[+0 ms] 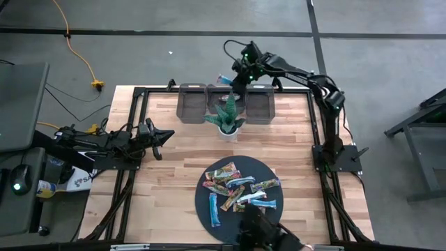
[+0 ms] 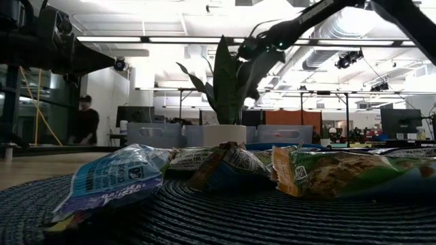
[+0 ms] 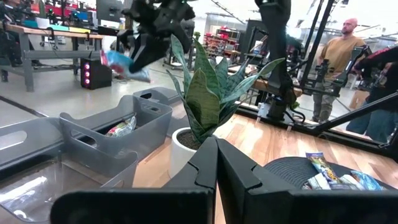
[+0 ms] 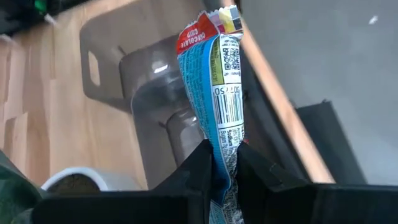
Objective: Pick and place Granola Bars by type
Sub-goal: Put the red granola bar into the middle black bin
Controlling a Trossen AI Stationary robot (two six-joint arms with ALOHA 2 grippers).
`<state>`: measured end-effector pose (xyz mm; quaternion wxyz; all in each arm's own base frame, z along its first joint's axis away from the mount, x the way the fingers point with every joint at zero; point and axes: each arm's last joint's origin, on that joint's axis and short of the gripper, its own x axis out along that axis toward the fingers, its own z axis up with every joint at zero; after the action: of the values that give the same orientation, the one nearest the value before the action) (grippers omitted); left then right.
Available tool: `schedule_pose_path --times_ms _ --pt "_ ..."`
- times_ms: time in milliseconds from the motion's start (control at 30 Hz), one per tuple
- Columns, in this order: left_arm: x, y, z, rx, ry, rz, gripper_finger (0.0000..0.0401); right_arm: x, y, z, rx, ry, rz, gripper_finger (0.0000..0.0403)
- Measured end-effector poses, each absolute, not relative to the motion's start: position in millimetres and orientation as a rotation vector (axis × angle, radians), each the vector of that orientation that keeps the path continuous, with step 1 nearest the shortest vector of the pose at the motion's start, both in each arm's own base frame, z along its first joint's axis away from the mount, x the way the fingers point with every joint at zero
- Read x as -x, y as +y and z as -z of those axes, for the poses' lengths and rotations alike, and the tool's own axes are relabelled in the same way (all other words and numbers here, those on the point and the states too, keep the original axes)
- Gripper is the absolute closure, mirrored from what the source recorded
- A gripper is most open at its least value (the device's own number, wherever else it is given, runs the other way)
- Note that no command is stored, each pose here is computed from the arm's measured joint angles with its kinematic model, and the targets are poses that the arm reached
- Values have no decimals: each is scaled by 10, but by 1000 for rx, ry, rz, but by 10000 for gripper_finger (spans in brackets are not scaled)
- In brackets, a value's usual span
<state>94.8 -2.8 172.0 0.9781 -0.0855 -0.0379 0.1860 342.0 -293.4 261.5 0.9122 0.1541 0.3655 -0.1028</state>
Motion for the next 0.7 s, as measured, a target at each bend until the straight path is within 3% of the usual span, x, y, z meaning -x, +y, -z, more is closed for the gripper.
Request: schedule_pose_path --times_ms 433,700 --pt "-948 -28 -1720 172 -76 -375 400 -3674 -2951 -2258 -429 950 102 357" --pt "-948 -28 -1720 172 -76 -375 400 -3674 -2963 -2248 -414 971 141 321"
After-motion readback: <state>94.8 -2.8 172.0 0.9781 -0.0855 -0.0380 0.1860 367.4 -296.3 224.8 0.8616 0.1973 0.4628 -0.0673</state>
